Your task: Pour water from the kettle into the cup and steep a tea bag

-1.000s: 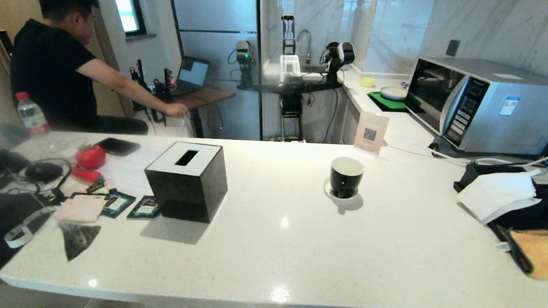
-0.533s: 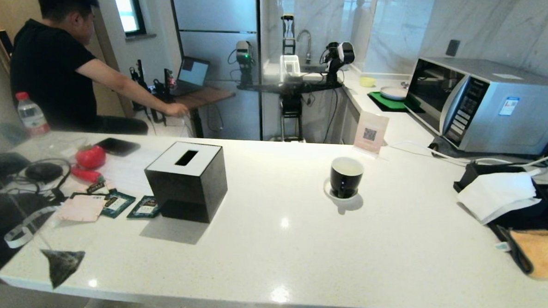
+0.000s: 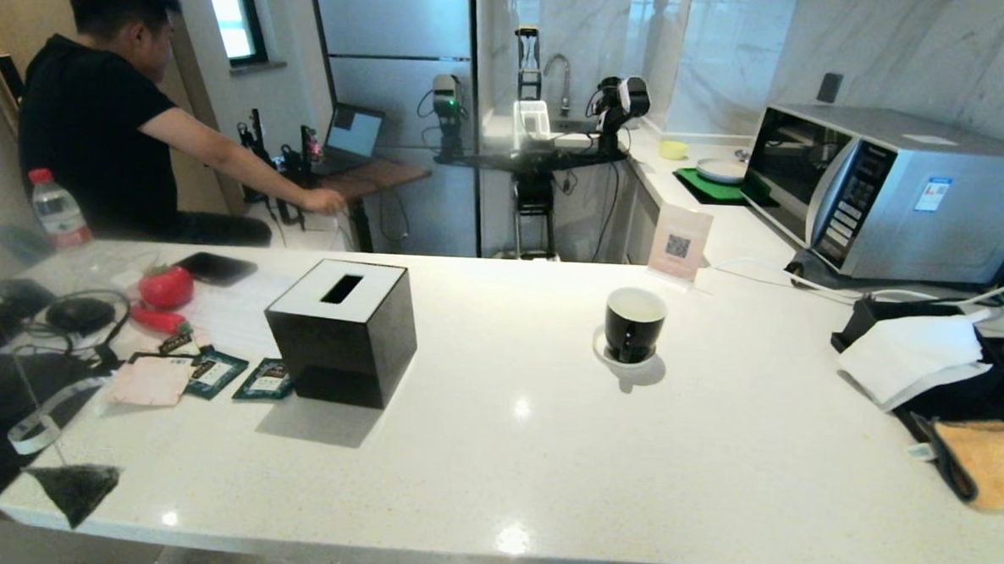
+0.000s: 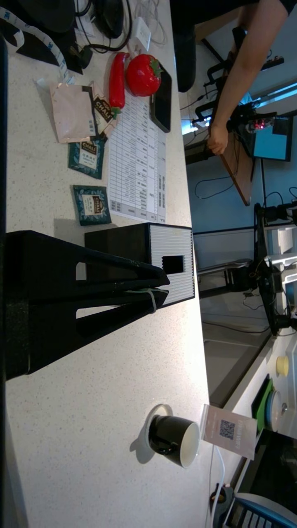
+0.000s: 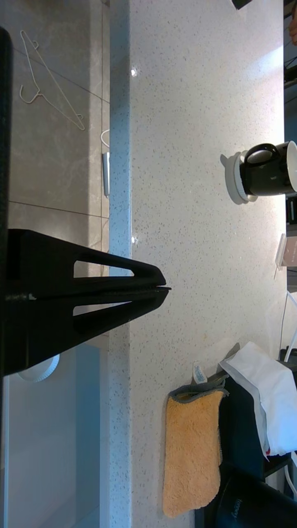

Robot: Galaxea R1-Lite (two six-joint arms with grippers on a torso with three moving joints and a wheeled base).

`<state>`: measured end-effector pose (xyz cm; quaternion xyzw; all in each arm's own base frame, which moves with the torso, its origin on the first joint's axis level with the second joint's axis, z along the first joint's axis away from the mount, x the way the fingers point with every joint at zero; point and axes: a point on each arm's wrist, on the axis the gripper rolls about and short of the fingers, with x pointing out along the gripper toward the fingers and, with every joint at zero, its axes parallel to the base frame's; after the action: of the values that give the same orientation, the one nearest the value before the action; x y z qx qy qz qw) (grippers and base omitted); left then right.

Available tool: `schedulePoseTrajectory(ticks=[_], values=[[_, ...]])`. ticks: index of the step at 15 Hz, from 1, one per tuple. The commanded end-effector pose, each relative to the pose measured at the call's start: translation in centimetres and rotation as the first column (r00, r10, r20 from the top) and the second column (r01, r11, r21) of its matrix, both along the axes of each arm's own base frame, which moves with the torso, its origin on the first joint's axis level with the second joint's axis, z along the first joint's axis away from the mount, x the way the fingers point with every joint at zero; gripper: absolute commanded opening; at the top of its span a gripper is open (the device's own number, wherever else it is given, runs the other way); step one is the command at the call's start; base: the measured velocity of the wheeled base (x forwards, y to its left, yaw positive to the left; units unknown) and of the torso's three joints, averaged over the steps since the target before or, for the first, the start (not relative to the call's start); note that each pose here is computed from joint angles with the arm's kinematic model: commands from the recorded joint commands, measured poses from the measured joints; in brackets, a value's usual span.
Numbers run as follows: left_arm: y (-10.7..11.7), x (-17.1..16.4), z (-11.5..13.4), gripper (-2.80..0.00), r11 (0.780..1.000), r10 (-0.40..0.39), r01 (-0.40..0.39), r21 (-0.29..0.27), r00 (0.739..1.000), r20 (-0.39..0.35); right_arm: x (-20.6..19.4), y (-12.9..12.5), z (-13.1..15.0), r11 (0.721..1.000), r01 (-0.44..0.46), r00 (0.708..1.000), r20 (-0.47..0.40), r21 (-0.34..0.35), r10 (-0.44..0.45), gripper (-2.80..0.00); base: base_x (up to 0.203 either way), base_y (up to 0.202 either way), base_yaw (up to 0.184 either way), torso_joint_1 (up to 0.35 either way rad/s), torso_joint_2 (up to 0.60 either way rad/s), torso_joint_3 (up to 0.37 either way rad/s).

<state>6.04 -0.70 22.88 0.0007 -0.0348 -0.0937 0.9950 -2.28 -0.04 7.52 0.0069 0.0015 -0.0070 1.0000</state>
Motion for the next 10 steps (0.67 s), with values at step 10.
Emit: schedulePoseTrajectory(ticks=[10], values=[[-0.20, 0.22, -0.09, -2.80, 1.000, -0.030, 0.030, -0.001, 0.999, -0.010, 0.01, 0.00, 0.00, 1.000, 0.000, 1.000, -0.001, 0.000, 0.000, -2.80, 0.000, -0.116, -0.001, 0.003, 0.00, 0.001]])
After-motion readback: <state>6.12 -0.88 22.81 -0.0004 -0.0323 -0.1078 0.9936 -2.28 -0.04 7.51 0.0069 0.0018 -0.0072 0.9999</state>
